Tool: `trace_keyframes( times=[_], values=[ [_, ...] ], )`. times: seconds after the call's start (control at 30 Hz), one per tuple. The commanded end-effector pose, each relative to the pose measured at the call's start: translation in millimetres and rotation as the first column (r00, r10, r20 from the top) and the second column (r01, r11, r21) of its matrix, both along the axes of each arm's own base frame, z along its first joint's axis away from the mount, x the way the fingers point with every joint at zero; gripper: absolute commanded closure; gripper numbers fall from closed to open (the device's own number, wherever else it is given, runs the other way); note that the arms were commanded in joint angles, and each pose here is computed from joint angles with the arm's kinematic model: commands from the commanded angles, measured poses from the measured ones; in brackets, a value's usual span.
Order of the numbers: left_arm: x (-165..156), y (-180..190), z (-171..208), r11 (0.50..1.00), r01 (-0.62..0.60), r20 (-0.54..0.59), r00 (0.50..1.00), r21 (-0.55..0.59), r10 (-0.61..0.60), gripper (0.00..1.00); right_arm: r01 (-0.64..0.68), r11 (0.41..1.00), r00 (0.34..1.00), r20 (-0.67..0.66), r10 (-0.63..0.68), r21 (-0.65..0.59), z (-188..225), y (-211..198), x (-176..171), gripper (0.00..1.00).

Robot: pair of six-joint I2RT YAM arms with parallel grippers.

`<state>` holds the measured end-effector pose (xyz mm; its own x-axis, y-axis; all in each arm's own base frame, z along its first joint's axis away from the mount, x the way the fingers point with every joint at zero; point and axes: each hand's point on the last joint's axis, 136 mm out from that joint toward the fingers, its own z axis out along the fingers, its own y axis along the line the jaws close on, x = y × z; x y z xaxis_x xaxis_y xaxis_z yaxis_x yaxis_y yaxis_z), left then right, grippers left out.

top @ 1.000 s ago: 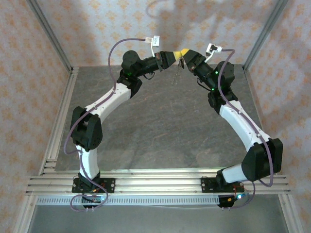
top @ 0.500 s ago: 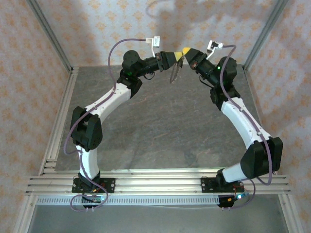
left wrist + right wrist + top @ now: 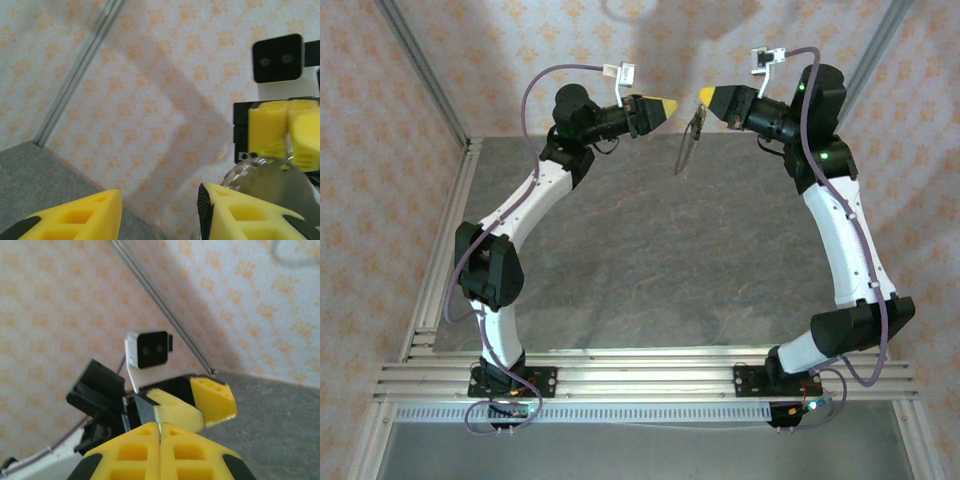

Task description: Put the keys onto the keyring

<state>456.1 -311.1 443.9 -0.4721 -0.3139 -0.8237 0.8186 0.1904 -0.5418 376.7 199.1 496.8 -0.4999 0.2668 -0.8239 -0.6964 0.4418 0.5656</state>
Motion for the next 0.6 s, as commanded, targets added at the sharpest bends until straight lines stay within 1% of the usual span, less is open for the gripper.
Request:
trace_keyframes(
  times=[0.0, 0.2, 0.47, 0.57],
  values=[
    [-25, 3, 34, 0.998, 0.057, 0.108, 0.992, 0.013, -0.058, 0.55, -0.095, 0.993, 0.995, -0.043, 0.092, -0.070, -22, 6, -8, 1.00],
    [-31, 1, 43, 0.995, 0.098, 0.115, 0.989, -0.009, -0.096, 0.55, -0.105, 0.992, 0.993, -0.060, 0.100, -0.074, -30, 7, -5, 1.00],
    [-34, -13, 36, 0.990, 0.137, 0.088, 0.987, -0.033, -0.134, 0.55, -0.093, 0.996, 0.994, -0.059, 0.093, 0.000, -32, 9, 4, 1.00],
    [-39, -17, 40, 0.988, 0.148, 0.093, 0.985, -0.041, -0.144, 0.56, -0.081, 0.996, 0.995, -0.052, 0.083, 0.032, -31, 8, 6, 1.00]
  ],
)
